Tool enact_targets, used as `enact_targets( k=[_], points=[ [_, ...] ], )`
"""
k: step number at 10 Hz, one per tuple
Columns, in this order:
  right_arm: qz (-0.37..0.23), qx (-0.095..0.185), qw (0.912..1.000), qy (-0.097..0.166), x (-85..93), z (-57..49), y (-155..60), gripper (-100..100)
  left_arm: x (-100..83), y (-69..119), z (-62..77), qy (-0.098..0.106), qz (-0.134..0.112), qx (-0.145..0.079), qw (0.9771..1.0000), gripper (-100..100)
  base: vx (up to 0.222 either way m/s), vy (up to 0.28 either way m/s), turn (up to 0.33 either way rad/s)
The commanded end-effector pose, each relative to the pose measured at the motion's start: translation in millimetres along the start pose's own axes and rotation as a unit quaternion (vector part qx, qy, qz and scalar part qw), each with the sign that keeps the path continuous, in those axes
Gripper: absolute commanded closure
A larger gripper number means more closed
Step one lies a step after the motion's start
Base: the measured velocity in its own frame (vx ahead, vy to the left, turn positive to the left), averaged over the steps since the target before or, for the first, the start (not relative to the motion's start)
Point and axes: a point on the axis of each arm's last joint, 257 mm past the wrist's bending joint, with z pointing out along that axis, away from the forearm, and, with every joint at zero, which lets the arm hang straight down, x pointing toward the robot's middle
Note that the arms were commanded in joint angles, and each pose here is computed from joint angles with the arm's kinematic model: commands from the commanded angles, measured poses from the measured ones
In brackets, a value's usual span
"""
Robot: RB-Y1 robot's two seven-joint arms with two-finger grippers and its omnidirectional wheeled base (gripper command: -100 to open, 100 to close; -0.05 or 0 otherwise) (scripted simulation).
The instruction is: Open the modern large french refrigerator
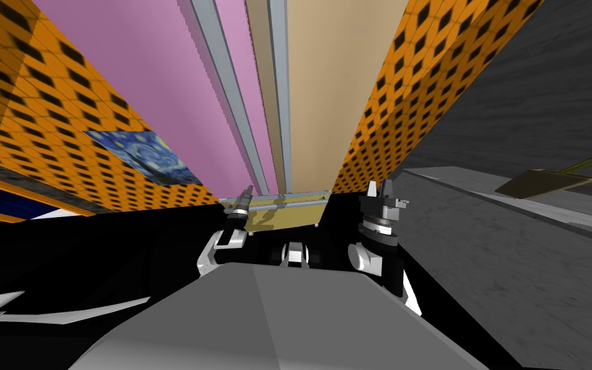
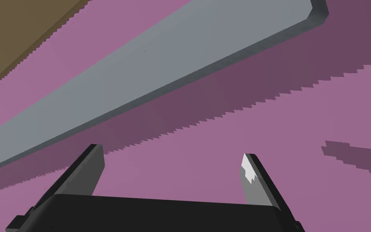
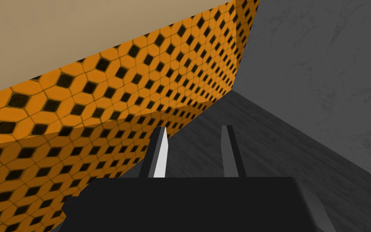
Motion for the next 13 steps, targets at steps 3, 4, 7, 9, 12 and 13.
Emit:
enact_targets(
  k=[3, 4, 7, 9, 12, 13],
  points=[
    [0.000, 0.000, 1.0000, 0.000, 0.0, 0.0, 0, 0, 11.2, 51.3, 2.3, 0.013, 0.022, -0.066, 0.9975, -100, 0.068, -0.115, 0.020],
    [0.000, 0.000, 1.0000, 0.000, 0.0, 0.0, 0, 0, 12.9, 61.4, 2.0, 0.015, 0.026, -0.079, 0.9964, -100, 0.037, -0.106, 0.021],
    [0.000, 0.000, 1.0000, 0.000, 0.0, 0.0, 0, 0, 17.7, 96.9, -0.3, 0.026, 0.045, -0.125, 0.9908, -100, 0.045, -0.116, 0.023],
    [0.000, 0.000, 1.0000, 0.000, 0.0, 0.0, 0, 0, 18.4, 116.4, -2.3, 0.033, 0.058, -0.149, 0.9866, -100, 0.058, -0.142, 0.028],
    [0.000, 0.000, 1.0000, 0.000, 0.0, 0.0, 0, 0, 19.3, 121.8, -2.8, 0.036, 0.063, -0.155, 0.9853, -100, 0.034, -0.061, 0.005],
    [0.000, 0.000, 1.0000, 0.000, 0.0, 0.0, 0, 0, 19.4, 121.5, -2.7, 0.036, 0.062, -0.155, 0.9853, 100, 0.000, 0.000, 0.000]
  ],
)
